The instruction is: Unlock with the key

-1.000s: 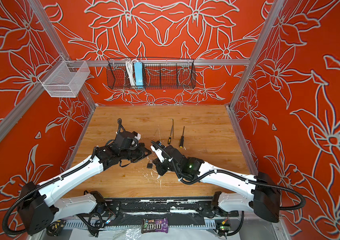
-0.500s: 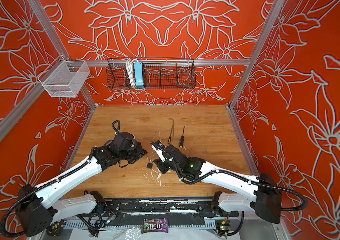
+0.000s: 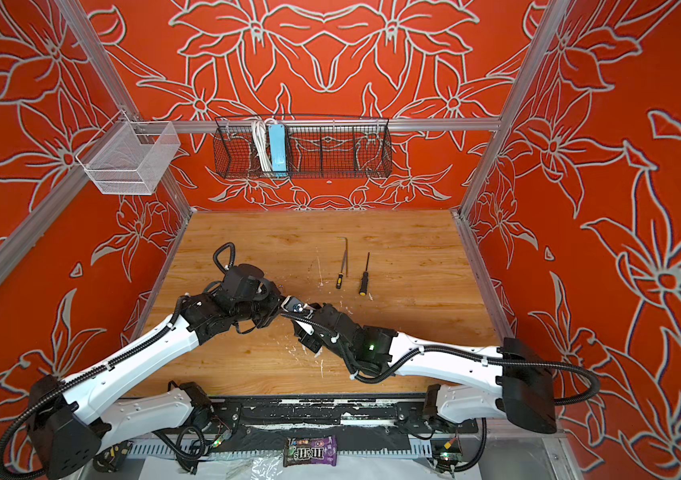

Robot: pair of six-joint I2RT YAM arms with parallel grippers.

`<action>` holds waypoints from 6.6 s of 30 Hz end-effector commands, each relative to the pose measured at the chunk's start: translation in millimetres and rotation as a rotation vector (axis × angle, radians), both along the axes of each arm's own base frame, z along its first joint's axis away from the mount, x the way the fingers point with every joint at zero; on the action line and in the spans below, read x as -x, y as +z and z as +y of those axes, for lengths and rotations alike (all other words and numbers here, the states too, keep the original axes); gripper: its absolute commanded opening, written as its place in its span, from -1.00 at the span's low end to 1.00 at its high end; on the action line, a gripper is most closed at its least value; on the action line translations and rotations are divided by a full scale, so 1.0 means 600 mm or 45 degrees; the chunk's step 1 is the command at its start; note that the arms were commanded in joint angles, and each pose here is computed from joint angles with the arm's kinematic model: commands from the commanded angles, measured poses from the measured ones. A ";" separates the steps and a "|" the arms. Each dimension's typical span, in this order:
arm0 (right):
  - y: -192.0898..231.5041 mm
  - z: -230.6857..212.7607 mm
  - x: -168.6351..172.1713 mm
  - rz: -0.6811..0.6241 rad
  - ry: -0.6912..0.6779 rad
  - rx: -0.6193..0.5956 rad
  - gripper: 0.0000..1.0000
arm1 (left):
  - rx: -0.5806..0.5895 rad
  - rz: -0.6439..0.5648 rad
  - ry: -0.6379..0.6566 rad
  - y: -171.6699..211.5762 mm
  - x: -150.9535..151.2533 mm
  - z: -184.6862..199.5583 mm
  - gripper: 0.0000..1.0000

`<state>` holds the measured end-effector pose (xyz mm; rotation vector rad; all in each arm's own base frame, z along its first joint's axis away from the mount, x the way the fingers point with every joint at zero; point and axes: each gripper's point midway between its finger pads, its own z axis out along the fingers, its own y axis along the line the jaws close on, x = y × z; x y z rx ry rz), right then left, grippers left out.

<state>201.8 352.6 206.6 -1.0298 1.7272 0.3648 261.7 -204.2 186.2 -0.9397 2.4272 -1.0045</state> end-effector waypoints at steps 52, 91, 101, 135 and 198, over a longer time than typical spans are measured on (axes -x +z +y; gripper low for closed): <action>0.009 -0.004 -0.012 0.234 -0.005 -0.200 -1.00 | 0.040 -0.380 -0.023 0.119 -0.021 0.038 0.20; 0.139 -0.019 -0.048 0.965 0.179 -1.052 -1.00 | 0.198 -0.855 -0.573 0.182 -0.017 -0.074 -0.42; 0.135 -0.029 -0.060 0.996 0.148 -1.080 -1.00 | 0.193 -0.846 -0.571 0.174 -0.020 -0.075 -0.91; 0.160 -0.034 -0.070 1.119 0.128 -1.107 -0.31 | 0.190 -0.891 -0.474 0.182 -0.046 -0.074 -1.00; 0.026 -0.122 -0.037 1.130 -0.200 -0.791 -1.00 | -0.256 -0.491 -0.472 0.067 0.003 -0.017 0.67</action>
